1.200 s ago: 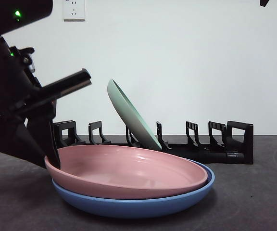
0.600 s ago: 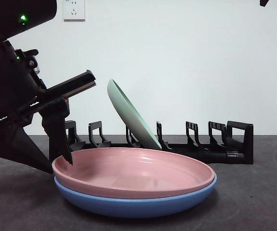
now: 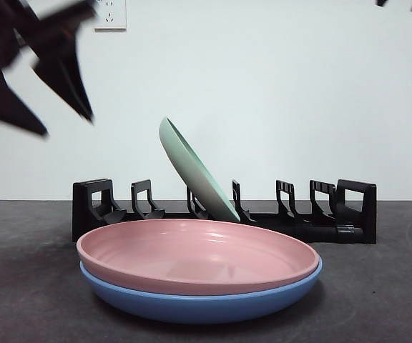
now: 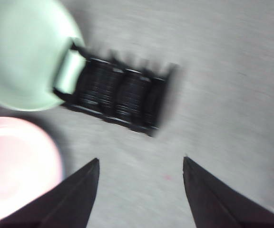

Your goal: Place the plate

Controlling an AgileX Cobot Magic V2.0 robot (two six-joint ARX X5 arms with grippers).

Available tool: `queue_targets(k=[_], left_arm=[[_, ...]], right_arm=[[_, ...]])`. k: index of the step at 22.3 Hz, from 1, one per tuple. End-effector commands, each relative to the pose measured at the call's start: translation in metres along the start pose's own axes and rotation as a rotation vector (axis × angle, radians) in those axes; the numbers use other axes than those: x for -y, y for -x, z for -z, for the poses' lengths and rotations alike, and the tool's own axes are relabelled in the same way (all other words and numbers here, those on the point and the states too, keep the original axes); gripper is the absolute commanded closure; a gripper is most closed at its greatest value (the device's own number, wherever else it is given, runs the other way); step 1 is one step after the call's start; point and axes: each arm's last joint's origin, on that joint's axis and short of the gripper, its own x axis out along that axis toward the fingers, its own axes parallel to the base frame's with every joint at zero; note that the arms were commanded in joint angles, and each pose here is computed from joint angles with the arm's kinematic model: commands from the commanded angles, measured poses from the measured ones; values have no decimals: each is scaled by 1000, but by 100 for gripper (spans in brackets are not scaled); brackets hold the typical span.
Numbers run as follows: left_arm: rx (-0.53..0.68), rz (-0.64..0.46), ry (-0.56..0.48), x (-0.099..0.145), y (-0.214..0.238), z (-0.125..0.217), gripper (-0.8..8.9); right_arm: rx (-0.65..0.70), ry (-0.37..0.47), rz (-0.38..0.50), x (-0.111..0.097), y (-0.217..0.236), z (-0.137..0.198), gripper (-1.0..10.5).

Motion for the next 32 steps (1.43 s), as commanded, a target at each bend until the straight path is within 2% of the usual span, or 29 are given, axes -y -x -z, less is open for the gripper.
queue_targets(k=[1, 7, 9, 12, 16, 20, 32], left_arm=[[84, -49, -241, -11, 22, -20, 532], [215, -330, -353, -55, 80, -66, 532], [255, -400, -335, -65, 92, -76, 532], [273, -434, -305, -70, 98, -80, 532], [284, -425, -248, -69, 99, -79, 532], [287, -422, -232, -69, 99, -79, 532], [288, -421, -228, -69, 99, -79, 532]], right_arm=[[37, 25, -58, -7, 0, -8, 665], [42, 23, -213, -27, -23, -20, 665], [35, -3, -291, -36, -37, -25, 665], [11, -62, -432, -53, -64, -35, 665], [-37, -159, -646, -76, -112, -53, 666], [-98, -171, -665, -90, -144, -69, 666], [-145, -140, -675, -124, -191, -100, 676]])
